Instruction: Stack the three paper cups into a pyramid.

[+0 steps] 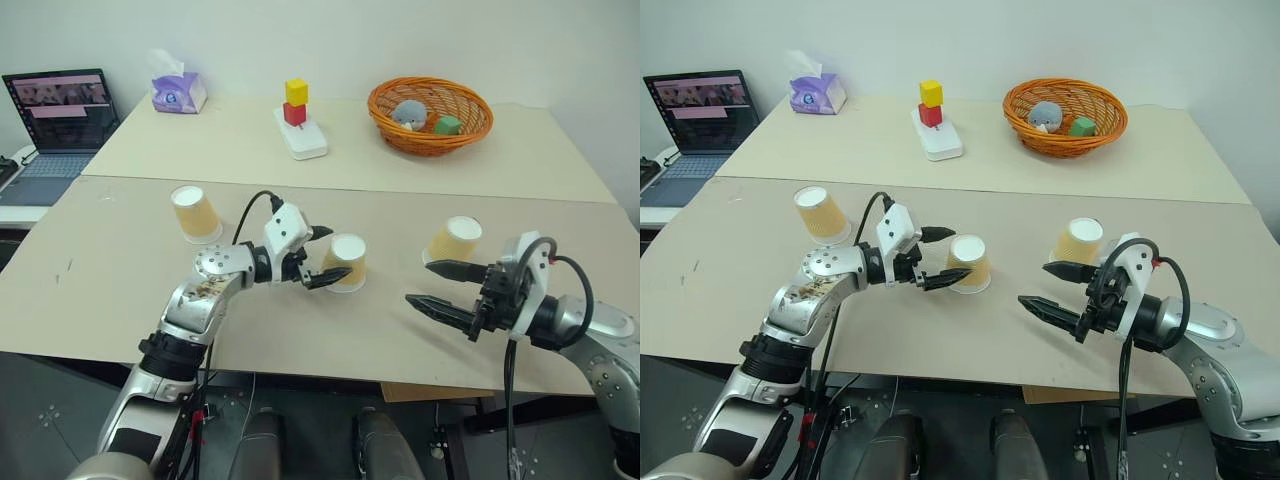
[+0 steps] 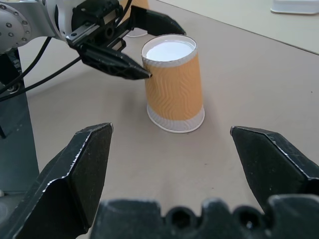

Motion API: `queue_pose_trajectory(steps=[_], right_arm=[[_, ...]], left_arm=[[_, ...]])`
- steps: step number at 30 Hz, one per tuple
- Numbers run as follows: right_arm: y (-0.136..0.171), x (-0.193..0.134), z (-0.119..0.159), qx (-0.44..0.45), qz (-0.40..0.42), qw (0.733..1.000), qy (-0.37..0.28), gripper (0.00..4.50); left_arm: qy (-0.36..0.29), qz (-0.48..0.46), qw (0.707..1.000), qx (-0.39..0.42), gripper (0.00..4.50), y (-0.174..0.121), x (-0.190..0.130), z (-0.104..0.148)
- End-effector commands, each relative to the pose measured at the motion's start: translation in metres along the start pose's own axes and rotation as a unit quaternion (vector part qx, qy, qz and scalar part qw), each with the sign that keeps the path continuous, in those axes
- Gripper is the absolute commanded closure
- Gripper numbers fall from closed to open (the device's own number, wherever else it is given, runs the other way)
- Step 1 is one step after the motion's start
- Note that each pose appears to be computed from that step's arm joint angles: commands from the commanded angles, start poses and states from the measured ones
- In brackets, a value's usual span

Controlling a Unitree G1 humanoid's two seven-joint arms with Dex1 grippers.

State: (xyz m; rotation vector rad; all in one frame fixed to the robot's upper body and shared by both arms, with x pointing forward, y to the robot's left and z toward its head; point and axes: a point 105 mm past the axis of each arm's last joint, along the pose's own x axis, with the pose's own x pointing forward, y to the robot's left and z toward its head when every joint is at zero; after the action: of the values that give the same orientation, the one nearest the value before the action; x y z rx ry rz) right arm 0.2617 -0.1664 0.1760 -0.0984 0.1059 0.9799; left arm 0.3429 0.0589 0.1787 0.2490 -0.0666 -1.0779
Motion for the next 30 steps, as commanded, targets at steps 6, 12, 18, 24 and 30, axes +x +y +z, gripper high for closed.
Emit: queue_pose_trajectory(steps=[6,12,18,24,30], right_arm=[[-0.003,-0.002,0.01,-0.017,0.001,1.0,-0.021,0.0],[-0.004,0.004,0.01,-0.017,0.014,0.999,-0.023,0.0],[-0.006,0.008,0.011,-0.019,0.021,0.999,-0.022,0.0],[-0.006,0.011,0.011,-0.017,0.027,0.999,-0.025,0.0],[-0.003,0.011,0.011,-0.018,0.036,0.999,-0.023,0.0]], left_arm=[[-0.146,0.151,0.976,-0.052,0.09,0.036,-0.04,0.085],[-0.145,0.173,0.969,-0.099,0.09,0.031,-0.05,0.081],[-0.11,0.352,0.919,-0.14,0.09,0.067,-0.08,0.057],[-0.07,0.486,0.861,-0.135,0.09,0.089,-0.109,0.047],[-0.043,0.513,0.847,-0.128,0.09,0.099,-0.115,0.041]])
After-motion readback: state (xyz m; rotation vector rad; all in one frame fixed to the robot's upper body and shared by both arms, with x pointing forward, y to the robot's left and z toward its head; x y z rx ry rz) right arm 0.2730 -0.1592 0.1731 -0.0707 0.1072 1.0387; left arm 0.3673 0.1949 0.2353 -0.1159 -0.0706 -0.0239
